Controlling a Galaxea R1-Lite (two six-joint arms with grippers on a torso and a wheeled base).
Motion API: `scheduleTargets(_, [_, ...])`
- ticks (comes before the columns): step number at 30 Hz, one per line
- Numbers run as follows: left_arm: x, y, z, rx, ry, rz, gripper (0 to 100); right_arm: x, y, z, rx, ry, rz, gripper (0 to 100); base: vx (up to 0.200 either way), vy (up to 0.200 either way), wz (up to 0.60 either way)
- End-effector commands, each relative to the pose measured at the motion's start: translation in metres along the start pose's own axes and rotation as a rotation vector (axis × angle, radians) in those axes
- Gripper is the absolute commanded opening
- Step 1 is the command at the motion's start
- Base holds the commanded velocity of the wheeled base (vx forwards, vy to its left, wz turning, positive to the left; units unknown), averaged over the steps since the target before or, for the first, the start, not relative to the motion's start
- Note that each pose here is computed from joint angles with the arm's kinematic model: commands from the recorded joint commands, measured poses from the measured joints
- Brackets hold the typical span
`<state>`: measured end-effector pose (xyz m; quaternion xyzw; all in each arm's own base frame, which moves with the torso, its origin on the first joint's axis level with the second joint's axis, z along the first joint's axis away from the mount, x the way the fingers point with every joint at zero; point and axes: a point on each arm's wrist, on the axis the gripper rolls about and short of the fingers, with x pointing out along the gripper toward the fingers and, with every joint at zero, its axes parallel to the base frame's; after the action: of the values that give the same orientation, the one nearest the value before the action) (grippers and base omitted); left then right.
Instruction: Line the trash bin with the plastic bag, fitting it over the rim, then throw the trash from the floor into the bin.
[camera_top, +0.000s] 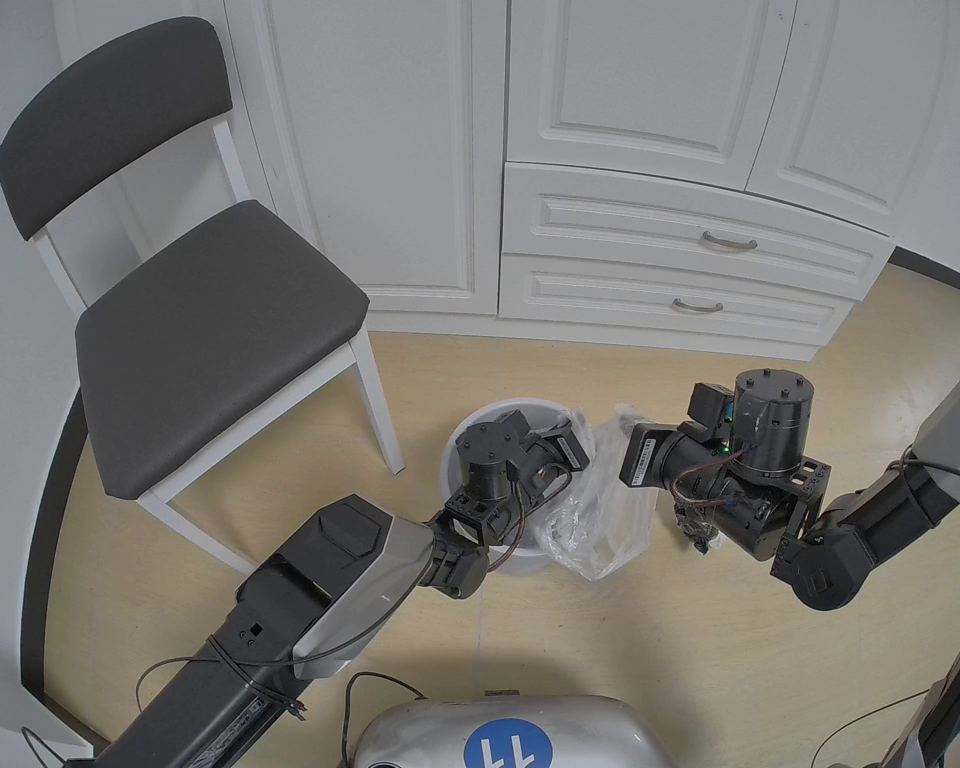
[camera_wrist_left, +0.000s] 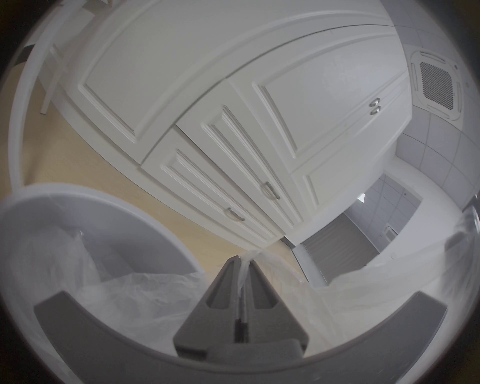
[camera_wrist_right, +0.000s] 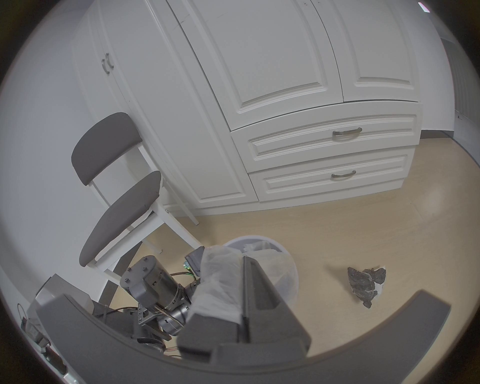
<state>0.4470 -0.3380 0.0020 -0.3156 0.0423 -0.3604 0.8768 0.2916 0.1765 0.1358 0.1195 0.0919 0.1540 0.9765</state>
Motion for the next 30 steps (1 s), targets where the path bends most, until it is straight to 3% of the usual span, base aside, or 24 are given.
scheduleTargets(1, [0.000,0.007,0.019,0.006,-0.051,0.036,0,0.007,0.002,-0.010,0.000,0.016,0.005,0,0.000,0.000,0.00])
scheduleTargets(7, [-0.021,0.002,0.054,0.014,-0.072,0.071,0,0.036,0.004,-0.029,0.083,-0.009,0.014,0,0.000,0.000,0.00])
scheduleTargets(13, [-0.063,-0.009,0.065,0.030,-0.062,0.077,0,0.054,0.010,-0.035,0.206,-0.057,0.054,0,0.000,0.000,0.00])
scheduleTargets(18, [-0.096,-0.017,0.071,0.067,-0.042,0.102,0,0.061,0.015,-0.040,0.262,-0.054,0.068,0,0.000,0.000,0.00])
scheduleTargets(22, [-0.115,-0.012,0.085,0.080,-0.083,0.114,0,0.063,0.026,-0.043,0.301,-0.048,0.096,0,0.000,0.000,0.00])
scheduleTargets(30, [-0.142,-0.002,0.099,0.083,-0.077,0.180,0,0.078,0.041,-0.051,0.345,-0.046,0.130,0,0.000,0.000,0.00])
